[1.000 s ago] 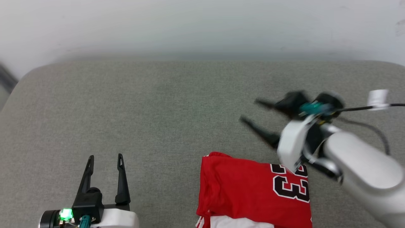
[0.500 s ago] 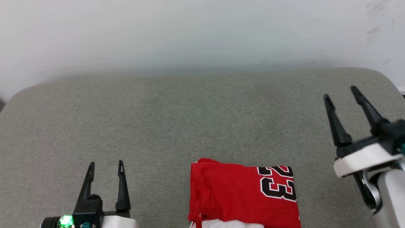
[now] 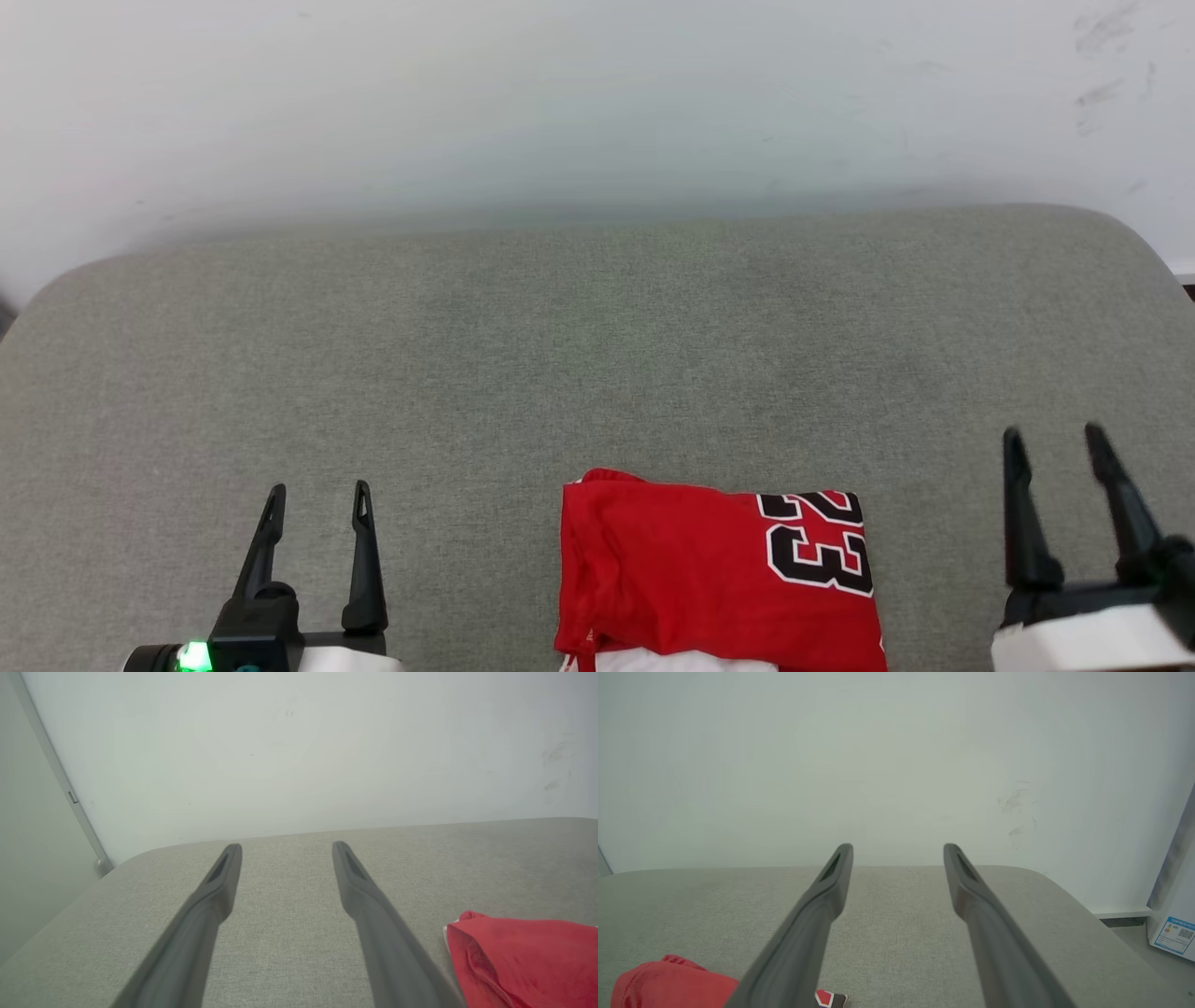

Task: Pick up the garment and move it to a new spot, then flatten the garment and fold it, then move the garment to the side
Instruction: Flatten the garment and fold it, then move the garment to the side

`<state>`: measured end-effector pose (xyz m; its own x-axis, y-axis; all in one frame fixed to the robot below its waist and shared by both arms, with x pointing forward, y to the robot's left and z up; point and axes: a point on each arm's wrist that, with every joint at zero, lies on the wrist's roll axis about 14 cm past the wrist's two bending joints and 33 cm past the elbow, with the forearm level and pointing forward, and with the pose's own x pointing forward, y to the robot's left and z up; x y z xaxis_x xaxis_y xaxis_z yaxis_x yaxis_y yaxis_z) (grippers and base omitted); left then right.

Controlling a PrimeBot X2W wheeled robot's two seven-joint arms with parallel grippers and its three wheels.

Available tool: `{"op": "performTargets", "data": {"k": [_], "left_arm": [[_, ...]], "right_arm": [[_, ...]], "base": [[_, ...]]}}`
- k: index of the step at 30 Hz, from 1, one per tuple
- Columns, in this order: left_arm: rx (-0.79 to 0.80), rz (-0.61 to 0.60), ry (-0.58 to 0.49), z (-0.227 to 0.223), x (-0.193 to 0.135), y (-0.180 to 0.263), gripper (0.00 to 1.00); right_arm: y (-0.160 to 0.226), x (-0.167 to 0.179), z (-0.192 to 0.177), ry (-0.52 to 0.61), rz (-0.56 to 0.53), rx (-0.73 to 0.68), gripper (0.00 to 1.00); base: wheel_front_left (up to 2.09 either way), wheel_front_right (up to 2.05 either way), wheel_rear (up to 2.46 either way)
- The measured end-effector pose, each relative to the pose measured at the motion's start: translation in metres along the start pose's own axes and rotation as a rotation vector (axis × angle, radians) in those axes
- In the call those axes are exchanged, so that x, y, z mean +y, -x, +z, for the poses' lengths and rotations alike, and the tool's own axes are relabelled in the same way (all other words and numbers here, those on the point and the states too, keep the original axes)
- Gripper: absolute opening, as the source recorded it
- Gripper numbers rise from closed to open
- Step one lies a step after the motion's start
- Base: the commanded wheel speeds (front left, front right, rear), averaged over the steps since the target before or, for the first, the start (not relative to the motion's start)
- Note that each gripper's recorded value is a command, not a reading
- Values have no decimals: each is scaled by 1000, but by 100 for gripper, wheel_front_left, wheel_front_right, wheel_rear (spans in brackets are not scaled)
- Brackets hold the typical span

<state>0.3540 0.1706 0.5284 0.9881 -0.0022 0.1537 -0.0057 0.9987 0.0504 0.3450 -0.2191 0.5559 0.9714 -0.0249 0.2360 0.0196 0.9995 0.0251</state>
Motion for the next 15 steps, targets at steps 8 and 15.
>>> {"op": "performTargets", "data": {"k": [8, 15], "left_arm": [[8, 7, 6, -1, 3, 8, 100], [16, 17, 8, -3, 5, 10, 100]], "right_arm": [[34, 13, -33, -43, 10, 120, 100], [32, 14, -31, -43, 13, 115, 100]], "base": [[0, 0, 0], [0, 0, 0]]}}
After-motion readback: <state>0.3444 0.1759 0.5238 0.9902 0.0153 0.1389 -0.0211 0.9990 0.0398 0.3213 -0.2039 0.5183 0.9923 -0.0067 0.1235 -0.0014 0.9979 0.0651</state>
